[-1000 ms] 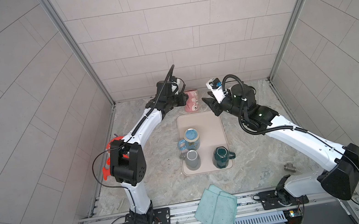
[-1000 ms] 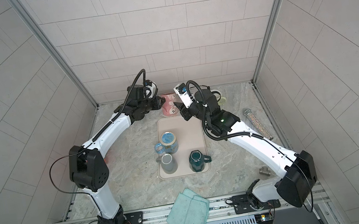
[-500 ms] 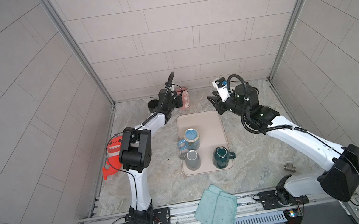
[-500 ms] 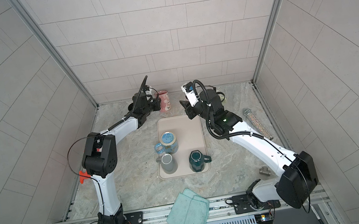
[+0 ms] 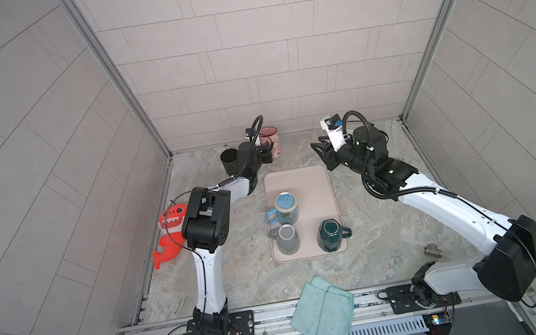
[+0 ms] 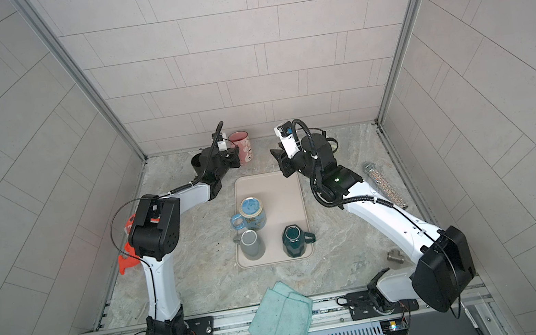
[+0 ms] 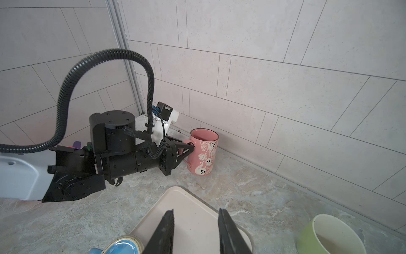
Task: Turn the mug right side up
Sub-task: Place the mug at the top-center of the table.
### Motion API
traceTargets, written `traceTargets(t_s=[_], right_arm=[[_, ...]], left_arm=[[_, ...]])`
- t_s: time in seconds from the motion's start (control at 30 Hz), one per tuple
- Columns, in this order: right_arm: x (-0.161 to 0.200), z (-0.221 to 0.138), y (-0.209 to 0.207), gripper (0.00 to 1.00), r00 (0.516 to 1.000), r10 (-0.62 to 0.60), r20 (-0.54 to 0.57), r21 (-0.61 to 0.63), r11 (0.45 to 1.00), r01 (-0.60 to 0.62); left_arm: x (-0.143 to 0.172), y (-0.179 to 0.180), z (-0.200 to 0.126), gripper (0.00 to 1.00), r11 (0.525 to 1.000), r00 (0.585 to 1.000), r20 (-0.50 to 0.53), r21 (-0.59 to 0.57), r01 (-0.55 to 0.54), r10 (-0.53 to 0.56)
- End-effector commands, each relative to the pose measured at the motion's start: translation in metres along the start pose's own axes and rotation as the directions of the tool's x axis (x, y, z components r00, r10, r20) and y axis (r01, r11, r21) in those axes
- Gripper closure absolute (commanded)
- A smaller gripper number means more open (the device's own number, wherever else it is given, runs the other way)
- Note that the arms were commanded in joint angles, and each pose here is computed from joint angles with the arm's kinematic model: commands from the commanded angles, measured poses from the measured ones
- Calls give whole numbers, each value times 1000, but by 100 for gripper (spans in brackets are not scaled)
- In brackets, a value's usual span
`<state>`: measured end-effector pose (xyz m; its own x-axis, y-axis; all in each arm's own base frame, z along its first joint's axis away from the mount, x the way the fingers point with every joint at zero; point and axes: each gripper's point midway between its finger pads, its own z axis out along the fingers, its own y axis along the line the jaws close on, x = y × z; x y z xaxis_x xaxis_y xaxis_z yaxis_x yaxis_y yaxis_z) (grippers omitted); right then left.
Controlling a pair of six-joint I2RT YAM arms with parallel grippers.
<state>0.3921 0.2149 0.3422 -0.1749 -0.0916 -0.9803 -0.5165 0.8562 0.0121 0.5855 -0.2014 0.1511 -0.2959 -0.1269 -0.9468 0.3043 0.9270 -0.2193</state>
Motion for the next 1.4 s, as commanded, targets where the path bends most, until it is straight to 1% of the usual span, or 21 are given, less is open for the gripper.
traceTargets(t_s=[0.0,0.23,0.37,0.57,0.97,1.13,1.2,1.37], right_arm=[[-9,-7,-1,66,999,13,35,-5,1000,-13],[-8,-6,-1,66,999,28,40,-9,1000,-28],[-7,-6,-1,66,999,29,40,-8,1000,-29],[-5,-7,-2,66,999,32,40,-5,999,-32],[-5,-9,-3,66,998,41,45,1,999,-41],[-4,-8,-3,66,998,45,45,-4,999,-45],[-3,-9,-2,66,998,47,44,-7,999,-46],[-2,-10,-2,66,998,51,44,-7,999,-51]], left_arm=[[-61,-10,-8,100,999,970,241,29,-28,20],[-57,-4,-12,100,999,960,279,2,-41,39],[-49,-4,-14,100,998,953,298,1,-60,57],[-28,1,-14,100,997,955,288,-10,-70,70],[-6,2,-14,100,997,958,276,-15,-72,74],[5,0,-17,94,996,963,255,-16,-84,85],[8,1,-17,89,996,965,247,-21,-89,92],[14,-2,-19,84,996,967,236,-13,-92,92]])
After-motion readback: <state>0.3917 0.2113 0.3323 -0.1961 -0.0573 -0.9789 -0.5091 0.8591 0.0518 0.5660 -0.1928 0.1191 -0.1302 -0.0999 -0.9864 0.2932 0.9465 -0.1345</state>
